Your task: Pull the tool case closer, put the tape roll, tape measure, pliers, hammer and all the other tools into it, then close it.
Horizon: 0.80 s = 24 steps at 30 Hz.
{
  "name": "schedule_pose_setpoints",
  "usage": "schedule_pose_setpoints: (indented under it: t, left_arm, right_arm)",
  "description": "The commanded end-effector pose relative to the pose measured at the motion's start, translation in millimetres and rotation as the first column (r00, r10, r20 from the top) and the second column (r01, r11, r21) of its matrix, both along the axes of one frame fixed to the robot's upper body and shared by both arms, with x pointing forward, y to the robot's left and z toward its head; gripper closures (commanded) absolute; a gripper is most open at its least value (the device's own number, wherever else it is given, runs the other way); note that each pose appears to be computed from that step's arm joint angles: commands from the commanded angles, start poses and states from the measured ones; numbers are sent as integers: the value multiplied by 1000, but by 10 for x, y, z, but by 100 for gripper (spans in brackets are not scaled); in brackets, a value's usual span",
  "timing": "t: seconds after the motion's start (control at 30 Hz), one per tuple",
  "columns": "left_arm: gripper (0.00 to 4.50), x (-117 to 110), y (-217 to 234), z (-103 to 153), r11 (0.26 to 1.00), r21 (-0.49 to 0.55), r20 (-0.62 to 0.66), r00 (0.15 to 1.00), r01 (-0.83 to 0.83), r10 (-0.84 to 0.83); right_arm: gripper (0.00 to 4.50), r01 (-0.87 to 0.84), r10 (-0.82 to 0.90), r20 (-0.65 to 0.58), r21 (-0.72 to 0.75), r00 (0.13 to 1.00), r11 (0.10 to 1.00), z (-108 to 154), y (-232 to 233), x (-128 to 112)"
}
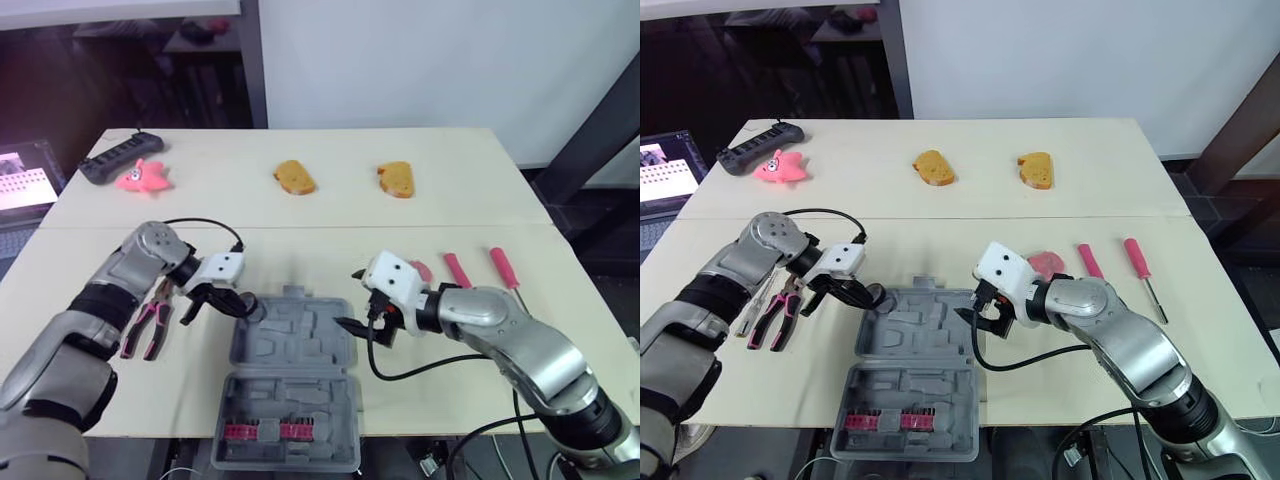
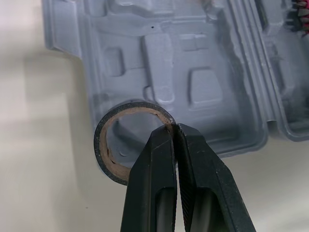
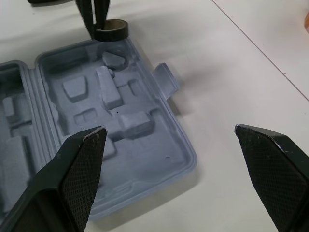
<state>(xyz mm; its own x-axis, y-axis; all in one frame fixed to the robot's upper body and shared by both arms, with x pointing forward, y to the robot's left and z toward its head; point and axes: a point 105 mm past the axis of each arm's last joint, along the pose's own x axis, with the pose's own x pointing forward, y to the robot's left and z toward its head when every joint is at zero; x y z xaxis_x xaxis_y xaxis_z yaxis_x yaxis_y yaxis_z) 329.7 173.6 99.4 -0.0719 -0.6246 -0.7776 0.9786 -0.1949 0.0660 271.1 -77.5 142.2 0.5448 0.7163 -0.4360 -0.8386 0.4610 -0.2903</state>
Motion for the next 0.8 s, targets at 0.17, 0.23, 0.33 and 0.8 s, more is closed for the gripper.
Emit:
schedule_pose_setpoints:
  t: [0.17, 0.23, 0.33, 0.8]
  left_arm:
    - [448, 13, -41, -23, 999, 20, 11, 999, 48, -48]
    - [448, 4, -57, -36, 998, 19, 7, 998, 55, -55]
    - [448, -15, -38, -76, 998, 36, -1, 998, 58, -58]
    - [448, -42, -65, -103, 997, 33, 9, 998, 68, -68]
  right_arm:
    - [0, -2, 1, 34, 24, 999, 1000, 96, 39, -64]
    - [0, 4, -5, 34, 22, 999, 1000, 93, 33, -61]
    - [0, 5, -6, 34, 24, 999, 1000, 97, 34, -62]
    - [0, 12, -13, 30, 32, 999, 999, 98, 38, -50]
